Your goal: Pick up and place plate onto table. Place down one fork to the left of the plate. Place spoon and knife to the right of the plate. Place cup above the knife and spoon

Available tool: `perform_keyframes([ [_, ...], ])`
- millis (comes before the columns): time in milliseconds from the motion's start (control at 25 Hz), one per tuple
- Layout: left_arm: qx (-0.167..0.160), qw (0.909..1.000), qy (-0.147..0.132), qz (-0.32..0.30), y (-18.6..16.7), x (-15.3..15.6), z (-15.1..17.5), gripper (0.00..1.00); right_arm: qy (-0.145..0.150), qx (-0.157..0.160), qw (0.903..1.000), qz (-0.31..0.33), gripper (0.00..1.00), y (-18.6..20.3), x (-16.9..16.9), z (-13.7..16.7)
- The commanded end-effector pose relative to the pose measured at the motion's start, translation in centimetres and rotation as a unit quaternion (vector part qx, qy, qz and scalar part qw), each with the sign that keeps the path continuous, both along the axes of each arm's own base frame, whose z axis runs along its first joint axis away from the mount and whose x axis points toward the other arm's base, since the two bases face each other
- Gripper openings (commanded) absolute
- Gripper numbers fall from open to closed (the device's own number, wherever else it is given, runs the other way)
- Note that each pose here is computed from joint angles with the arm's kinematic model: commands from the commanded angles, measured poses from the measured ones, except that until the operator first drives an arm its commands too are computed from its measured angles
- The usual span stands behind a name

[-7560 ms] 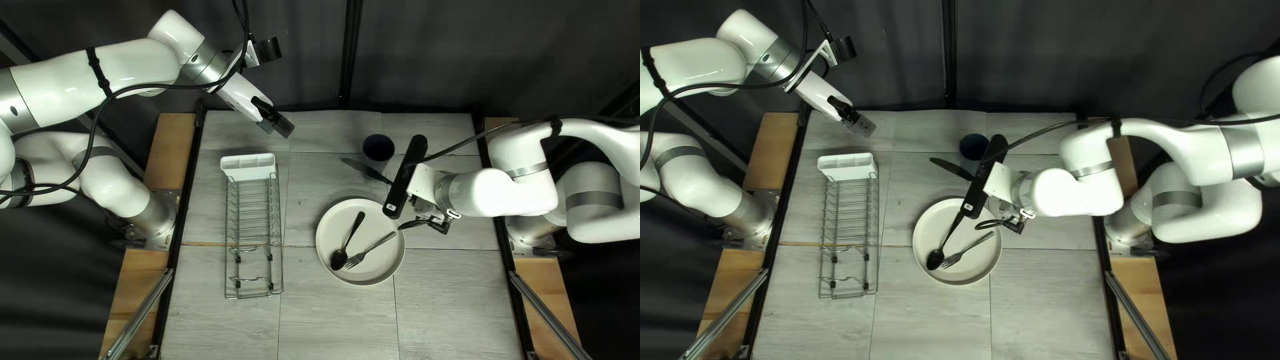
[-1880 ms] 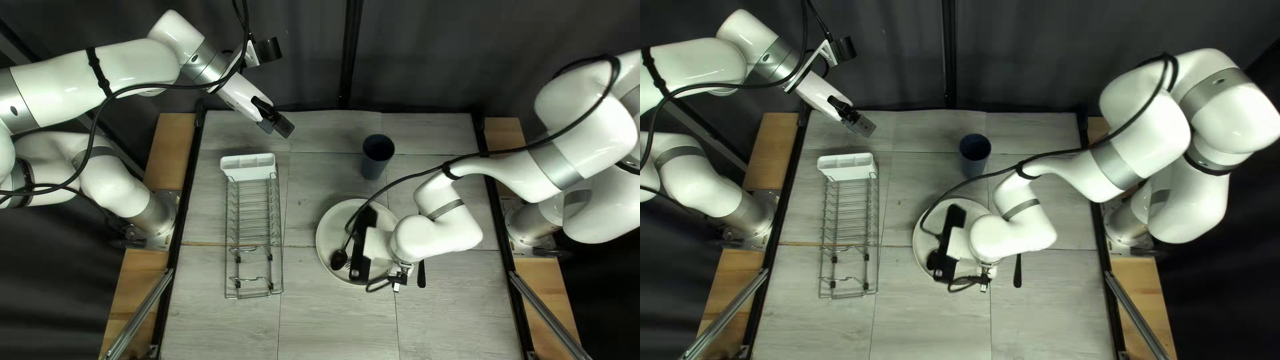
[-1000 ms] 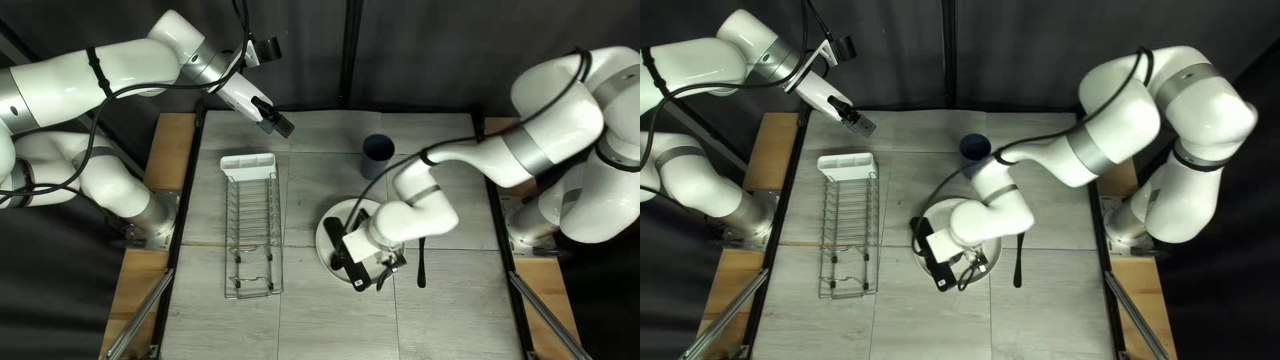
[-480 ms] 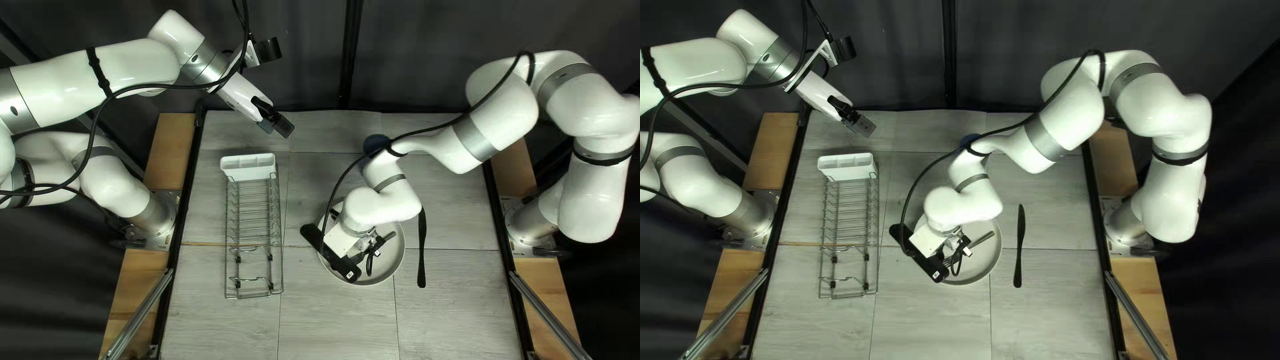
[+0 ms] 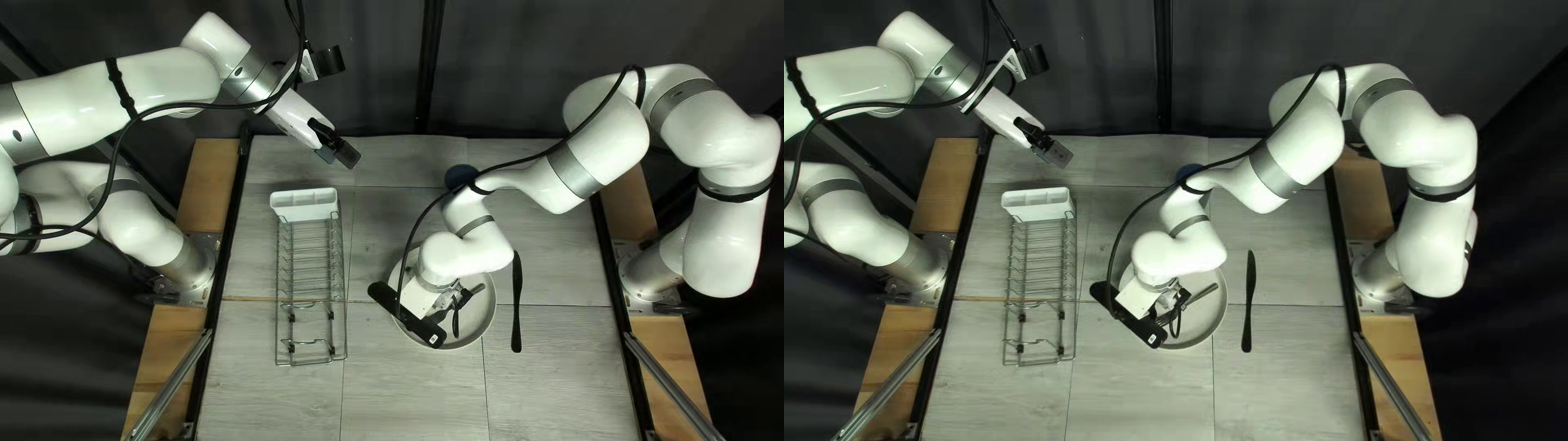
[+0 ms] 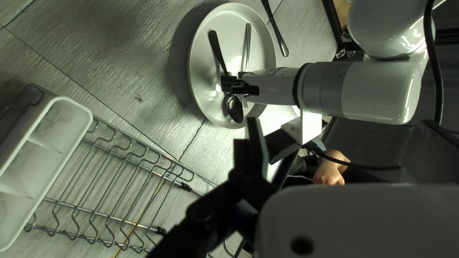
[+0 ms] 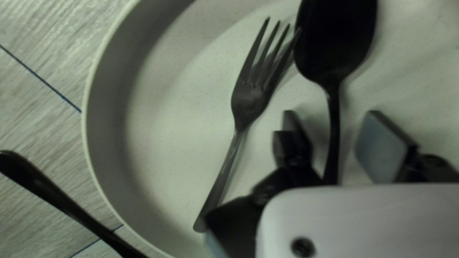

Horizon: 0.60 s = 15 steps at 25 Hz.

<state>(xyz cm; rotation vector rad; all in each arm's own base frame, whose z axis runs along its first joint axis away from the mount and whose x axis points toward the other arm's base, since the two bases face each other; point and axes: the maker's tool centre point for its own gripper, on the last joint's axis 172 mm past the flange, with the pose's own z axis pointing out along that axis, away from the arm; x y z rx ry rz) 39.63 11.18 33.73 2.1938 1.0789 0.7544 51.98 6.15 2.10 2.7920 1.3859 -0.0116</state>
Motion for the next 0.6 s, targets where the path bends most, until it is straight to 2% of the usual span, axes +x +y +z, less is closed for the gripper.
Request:
perform_keyframes([
  [40,0.0,1.0,0.0,0.0,0.0,0.0,0.0,1.0,0.0,-0.004,1.0,0.006,0.01,0.4,-0.2,0.3],
  [160,0.0,1.0,0.0,0.0,0.0,0.0,0.0,1.0,-0.003,-0.012,0.9999,0.01,0.0,1.1,-0.5,1.7],
  [360,0.0,1.0,0.0,0.0,0.0,0.0,0.0,1.0,-0.016,-0.036,0.9992,0.001,0.0,2.5,-1.9,6.4],
  [560,0.0,1.0,0.0,0.0,0.0,0.0,0.0,1.0,-0.022,-0.065,0.9957,-0.063,0.0,3.1,-3.4,9.7],
  [600,0.0,1.0,0.0,0.0,0.0,0.0,0.0,1.0,-0.021,-0.075,0.9925,-0.095,0.0,3.1,-4.0,10.4],
])
